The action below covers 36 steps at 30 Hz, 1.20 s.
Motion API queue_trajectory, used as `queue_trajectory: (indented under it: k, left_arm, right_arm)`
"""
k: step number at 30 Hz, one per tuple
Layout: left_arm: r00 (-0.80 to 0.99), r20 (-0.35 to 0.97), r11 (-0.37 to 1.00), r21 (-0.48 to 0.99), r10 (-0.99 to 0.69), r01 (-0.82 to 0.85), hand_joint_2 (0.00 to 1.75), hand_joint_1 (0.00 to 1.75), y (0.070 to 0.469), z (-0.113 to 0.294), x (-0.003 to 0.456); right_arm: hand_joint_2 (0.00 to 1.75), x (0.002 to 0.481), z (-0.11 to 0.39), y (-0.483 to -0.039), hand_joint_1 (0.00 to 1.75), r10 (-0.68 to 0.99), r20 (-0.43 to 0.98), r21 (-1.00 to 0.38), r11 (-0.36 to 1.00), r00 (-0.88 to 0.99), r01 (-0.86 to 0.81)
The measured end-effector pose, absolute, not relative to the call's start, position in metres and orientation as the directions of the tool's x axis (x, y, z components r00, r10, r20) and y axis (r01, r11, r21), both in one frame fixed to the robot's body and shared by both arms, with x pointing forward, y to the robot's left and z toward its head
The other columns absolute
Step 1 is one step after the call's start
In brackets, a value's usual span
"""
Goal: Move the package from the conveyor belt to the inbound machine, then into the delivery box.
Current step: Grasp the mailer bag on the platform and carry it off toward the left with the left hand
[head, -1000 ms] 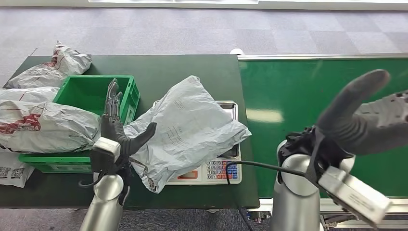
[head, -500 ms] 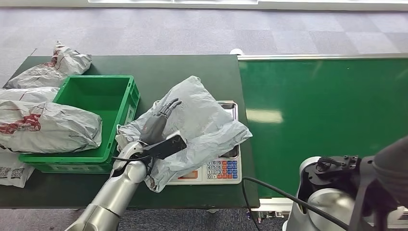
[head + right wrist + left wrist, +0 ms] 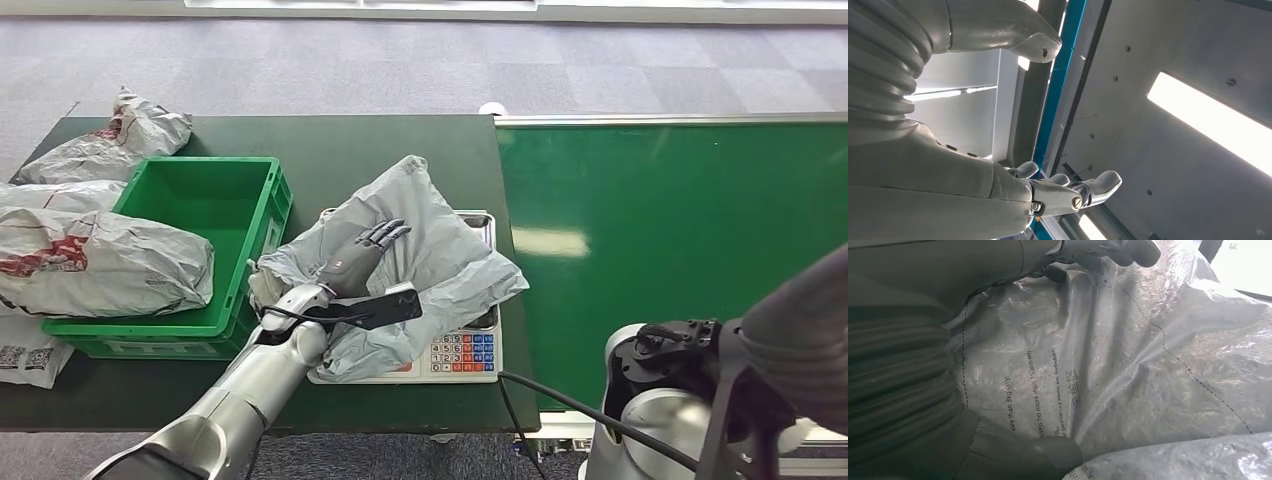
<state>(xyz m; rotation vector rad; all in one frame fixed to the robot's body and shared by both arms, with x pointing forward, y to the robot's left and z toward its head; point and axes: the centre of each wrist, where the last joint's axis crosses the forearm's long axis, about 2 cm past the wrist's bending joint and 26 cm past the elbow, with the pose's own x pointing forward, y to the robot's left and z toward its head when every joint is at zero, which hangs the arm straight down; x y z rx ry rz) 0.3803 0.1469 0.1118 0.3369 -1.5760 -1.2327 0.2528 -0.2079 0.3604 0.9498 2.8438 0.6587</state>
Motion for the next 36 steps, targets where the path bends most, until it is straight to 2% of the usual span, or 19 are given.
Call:
queue_trajectory:
  k: [1, 5, 17, 24, 29, 36]
  left_arm:
    - [-0.403, 0.549, 0.424, 0.831, -0.732, 0.360, 1.75, 0.00, 0.1467, 0.1120, 0.3807]
    - [-0.408, 0.539, 0.406, 0.835, -0.737, 0.371, 1.75, 1.71, 0.1458, 0.1114, 0.3816]
    - [-0.429, 0.527, 0.370, 0.839, -0.733, 0.398, 1.75, 1.75, 0.1443, 0.1085, 0.3819]
    - [-0.437, 0.453, 0.295, 0.875, -0.777, 0.383, 1.75, 1.75, 0.1427, 0.1125, 0.3859]
    - [-0.423, 0.448, 0.370, 0.893, -0.787, 0.258, 1.75, 1.75, 0.1432, 0.1145, 0.3862]
    - [-0.414, 0.457, 0.405, 0.889, -0.787, 0.212, 1.75, 1.75, 0.1441, 0.1157, 0.3866]
  right_arm:
    - [1.75, 0.2529, 0.3602, -0.2078, 0.00, 0.588, 0.067, 0.418, 0.717, -0.806, 0.557]
    - [1.75, 0.2534, 0.3595, -0.2075, 0.00, 0.587, 0.070, 0.416, 0.718, -0.807, 0.558]
    - [1.75, 0.2551, 0.3560, -0.2066, 0.00, 0.578, 0.084, 0.410, 0.723, -0.812, 0.557]
    - [1.75, 0.2550, 0.3540, -0.2071, 0.00, 0.571, 0.093, 0.411, 0.724, -0.816, 0.554]
    - [1.75, 0.2547, 0.3530, -0.2077, 0.00, 0.578, 0.092, 0.405, 0.722, -0.811, 0.561]
    - [1.75, 0.2545, 0.3526, -0.2079, 0.00, 0.582, 0.091, 0.401, 0.721, -0.808, 0.565]
